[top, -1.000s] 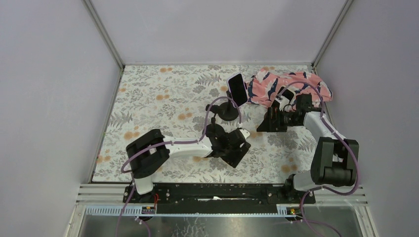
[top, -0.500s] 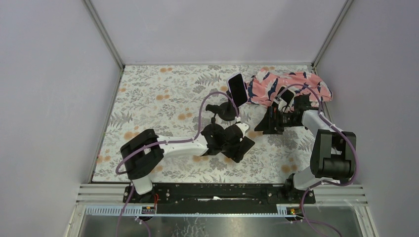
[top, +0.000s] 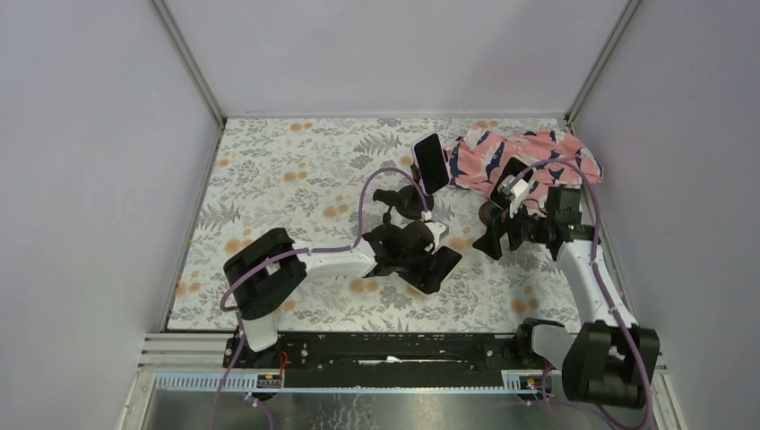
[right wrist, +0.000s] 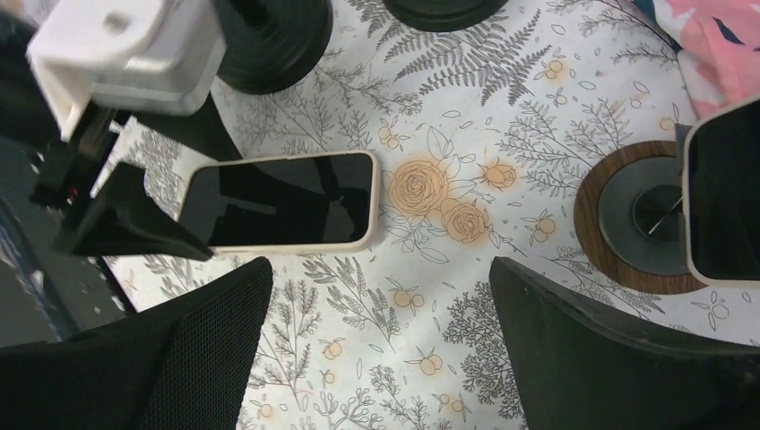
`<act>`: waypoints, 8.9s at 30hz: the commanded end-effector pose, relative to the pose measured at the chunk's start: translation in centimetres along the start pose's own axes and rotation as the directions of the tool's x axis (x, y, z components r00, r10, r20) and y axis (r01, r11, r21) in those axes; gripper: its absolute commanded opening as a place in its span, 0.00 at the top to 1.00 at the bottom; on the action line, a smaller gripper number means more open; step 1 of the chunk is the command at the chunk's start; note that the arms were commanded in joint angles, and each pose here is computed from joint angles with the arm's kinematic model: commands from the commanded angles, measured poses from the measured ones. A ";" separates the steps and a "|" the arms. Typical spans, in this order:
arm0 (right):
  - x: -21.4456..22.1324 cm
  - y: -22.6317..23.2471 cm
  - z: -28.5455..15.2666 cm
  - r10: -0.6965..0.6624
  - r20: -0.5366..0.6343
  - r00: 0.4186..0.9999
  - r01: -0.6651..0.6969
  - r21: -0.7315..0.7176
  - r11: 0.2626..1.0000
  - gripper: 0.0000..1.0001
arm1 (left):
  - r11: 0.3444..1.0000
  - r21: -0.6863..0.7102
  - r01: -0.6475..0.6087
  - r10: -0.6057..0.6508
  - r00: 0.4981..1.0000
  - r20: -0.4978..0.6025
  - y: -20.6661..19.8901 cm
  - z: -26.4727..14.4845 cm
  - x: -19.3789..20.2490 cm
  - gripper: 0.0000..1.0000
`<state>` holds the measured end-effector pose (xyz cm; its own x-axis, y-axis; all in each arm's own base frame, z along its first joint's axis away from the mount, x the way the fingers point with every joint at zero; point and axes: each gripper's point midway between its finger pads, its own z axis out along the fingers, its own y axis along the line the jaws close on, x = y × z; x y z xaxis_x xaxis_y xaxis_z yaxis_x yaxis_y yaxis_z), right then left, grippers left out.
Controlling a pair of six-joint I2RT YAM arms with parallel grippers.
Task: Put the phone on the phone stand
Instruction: Pick up the phone at the center of the board, then adjust the phone stand at the center of the board.
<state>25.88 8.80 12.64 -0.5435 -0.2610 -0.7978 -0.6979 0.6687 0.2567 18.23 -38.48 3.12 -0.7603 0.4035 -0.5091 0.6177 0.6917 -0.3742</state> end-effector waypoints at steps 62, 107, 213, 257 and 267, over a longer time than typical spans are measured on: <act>4.9 4.0 7.3 0.418 -0.566 0.711 -0.535 -0.048 0.844 0.50 | 0.965 0.167 0.204 -0.207 0.978 0.001 -3.0 4.5 2.5 0.91; -4.6 6.2 0.1 0.350 -0.181 0.919 -0.394 -0.407 0.824 1.00 | 0.965 0.217 -0.148 0.062 0.931 0.361 -6.5 -5.6 1.2 0.01; -5.4 18.7 -4.1 -0.191 0.009 0.981 0.140 -0.714 0.686 1.00 | 0.895 0.225 -0.386 0.063 0.606 0.793 -3.1 -18.7 -1.4 0.24; -6.1 16.0 -3.8 -0.137 0.046 0.990 0.133 -0.655 0.744 1.00 | 0.977 -0.025 -0.213 0.130 0.495 0.859 9.7 -9.9 -8.4 0.85; -8.9 15.9 -4.3 -0.167 0.070 0.983 0.170 -0.675 0.718 1.00 | 0.946 0.024 -0.322 0.171 0.564 0.808 5.1 -9.1 -3.6 0.89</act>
<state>17.41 18.07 23.23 -0.4045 -0.3821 -0.8309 -0.9000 0.0052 0.4358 25.15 -29.85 9.85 -0.1663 -0.1494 -0.9747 0.7950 0.5645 -0.2221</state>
